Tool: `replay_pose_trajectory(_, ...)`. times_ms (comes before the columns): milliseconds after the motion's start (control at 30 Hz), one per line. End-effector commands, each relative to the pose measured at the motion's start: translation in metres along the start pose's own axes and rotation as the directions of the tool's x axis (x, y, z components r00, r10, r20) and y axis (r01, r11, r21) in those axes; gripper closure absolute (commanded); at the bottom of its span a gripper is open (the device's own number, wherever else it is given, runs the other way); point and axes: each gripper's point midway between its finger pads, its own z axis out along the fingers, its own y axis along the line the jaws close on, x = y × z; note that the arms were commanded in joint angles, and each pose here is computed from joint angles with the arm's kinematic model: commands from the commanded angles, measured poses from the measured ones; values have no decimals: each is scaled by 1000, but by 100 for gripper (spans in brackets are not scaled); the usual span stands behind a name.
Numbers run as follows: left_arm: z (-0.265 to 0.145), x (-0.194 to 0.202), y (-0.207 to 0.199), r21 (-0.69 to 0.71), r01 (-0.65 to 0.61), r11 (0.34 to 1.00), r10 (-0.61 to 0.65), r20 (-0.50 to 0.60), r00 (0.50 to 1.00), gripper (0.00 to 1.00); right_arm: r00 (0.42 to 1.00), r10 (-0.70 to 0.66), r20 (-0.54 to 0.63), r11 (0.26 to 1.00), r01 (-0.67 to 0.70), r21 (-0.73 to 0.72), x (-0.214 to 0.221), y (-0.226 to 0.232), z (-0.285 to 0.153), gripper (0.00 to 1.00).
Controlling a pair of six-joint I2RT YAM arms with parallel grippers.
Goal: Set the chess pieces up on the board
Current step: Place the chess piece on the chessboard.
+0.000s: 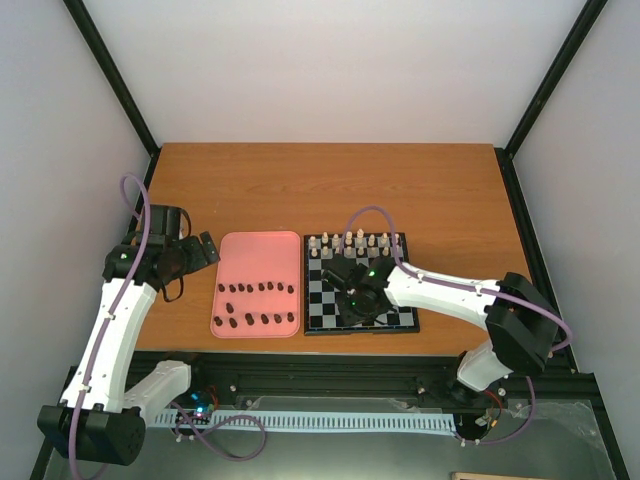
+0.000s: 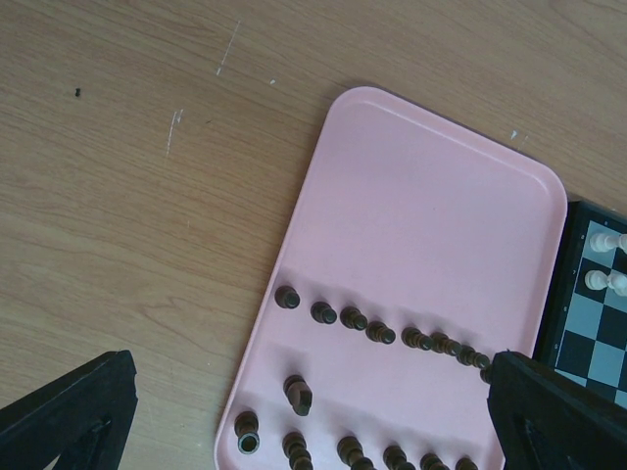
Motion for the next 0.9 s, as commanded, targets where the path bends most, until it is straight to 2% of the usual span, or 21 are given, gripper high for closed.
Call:
replay_pose_trajectory(0, -2, -5, 1, 2, -10, 1000, 10, 20, 1000, 0, 1000, 26, 11, 999, -27, 29, -3, -5, 5, 97)
replay_pose_trajectory(300, -1, -5, 0, 2, -7, 1000, 7, 19, 1000, 0, 1000, 26, -9, 999, -26, 28, 3, -7, 10, 95)
replay_pose_trajectory(400, -1, -3, 1, 3, -7, 1000, 7, 17, 1000, 0, 1000, 29, -12, 999, -29, 18, 6, -7, 10, 87)
replay_pose_trajectory(500, -1, -1, 2, 3, -4, 1000, 4, 15, 1000, 0, 999, 32, -7, 999, -32, 17, 7, -8, 8, 73)
replay_pose_trajectory(600, -1, 0, 3, 2, 0, 1000, 0, 15, 1000, 0, 1000, 29, -4, 999, -29, 14, 6, -8, 6, 62)
replay_pose_trajectory(733, -2, 1, 2, 8, 4, 1000, -4, 17, 1000, 0, 1000, 22, 9, 1000, -22, -7, 3, -3, -2, 59)
replay_pose_trajectory(867, -4, 1, 3, 10, 6, 1000, -6, 20, 1000, 0, 998, -11, 62, 999, 13, -41, -14, 7, -26, 47)
